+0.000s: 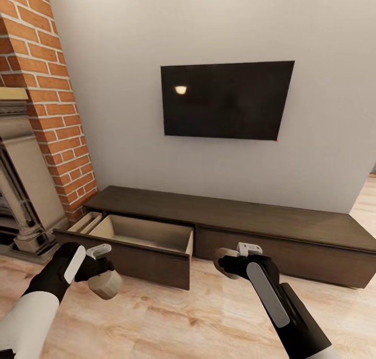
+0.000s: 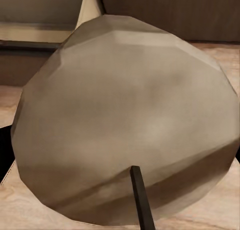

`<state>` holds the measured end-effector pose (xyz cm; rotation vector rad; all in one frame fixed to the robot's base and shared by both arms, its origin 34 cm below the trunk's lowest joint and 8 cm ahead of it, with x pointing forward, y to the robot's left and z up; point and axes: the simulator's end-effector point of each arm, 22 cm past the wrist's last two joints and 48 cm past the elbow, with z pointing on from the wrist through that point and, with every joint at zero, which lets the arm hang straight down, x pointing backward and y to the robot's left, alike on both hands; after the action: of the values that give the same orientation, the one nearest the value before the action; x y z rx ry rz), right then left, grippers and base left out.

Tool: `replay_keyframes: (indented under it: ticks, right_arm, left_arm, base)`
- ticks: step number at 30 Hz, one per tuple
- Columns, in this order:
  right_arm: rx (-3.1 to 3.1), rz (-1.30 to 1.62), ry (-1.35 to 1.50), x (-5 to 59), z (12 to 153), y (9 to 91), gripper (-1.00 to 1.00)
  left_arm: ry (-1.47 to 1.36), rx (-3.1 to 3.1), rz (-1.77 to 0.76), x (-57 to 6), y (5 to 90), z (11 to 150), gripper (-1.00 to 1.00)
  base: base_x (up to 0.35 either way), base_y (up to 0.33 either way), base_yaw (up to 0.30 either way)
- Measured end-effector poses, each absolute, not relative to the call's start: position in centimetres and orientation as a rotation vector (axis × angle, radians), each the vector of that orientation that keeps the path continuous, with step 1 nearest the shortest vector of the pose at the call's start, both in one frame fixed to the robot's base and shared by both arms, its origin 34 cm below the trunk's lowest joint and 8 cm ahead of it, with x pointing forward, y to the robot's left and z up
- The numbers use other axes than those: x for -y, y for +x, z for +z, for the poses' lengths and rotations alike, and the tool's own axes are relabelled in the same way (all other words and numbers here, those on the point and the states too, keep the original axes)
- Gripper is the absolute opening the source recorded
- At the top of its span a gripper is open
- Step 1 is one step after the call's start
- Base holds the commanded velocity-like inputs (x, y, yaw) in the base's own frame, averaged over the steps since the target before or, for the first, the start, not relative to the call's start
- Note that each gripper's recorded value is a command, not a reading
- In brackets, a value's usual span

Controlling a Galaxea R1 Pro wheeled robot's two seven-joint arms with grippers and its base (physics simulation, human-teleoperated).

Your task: Place each of the two pumpkins and all three candles from the living room inside a cabinet in the living room (use any cabinet), then make sure every cabinet is closed, and position the cauldron so it is next to a table in the living room.

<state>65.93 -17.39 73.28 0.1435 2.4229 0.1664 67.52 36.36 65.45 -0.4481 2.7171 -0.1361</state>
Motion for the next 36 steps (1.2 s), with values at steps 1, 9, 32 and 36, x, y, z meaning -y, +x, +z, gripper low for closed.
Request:
replay_keyframes:
  ticks: [1, 9, 32, 36]
  right_arm:
    - [-2.423, 0.166, 0.144, 17.4, 73.3, 65.9, -1.0]
    - [-2.423, 0.168, 0.144, 17.4, 73.3, 65.9, -1.0]
    - [-2.422, 0.164, 0.148, 17.6, 73.8, 66.1, -1.0]
    - [-2.423, 0.164, 0.148, 17.6, 74.6, 66.2, -1.0]
  left_arm:
    - [-0.448, -2.717, -0.136, -36.4, 67.5, 65.4, -1.0]
    - [-0.449, -2.717, -0.134, -36.5, 67.5, 65.5, -1.0]
    - [-0.45, -2.704, -0.14, -36.5, 67.9, 66.4, -1.0]
    - [-0.449, -2.704, -0.136, -36.5, 68.0, 67.2, -1.0]
  base:
    - [0.218, 0.268, 0.0]
    - [0.202, 0.277, -0.079]
    - [0.074, 0.22, -0.195]
    - [0.001, 0.007, -0.007]
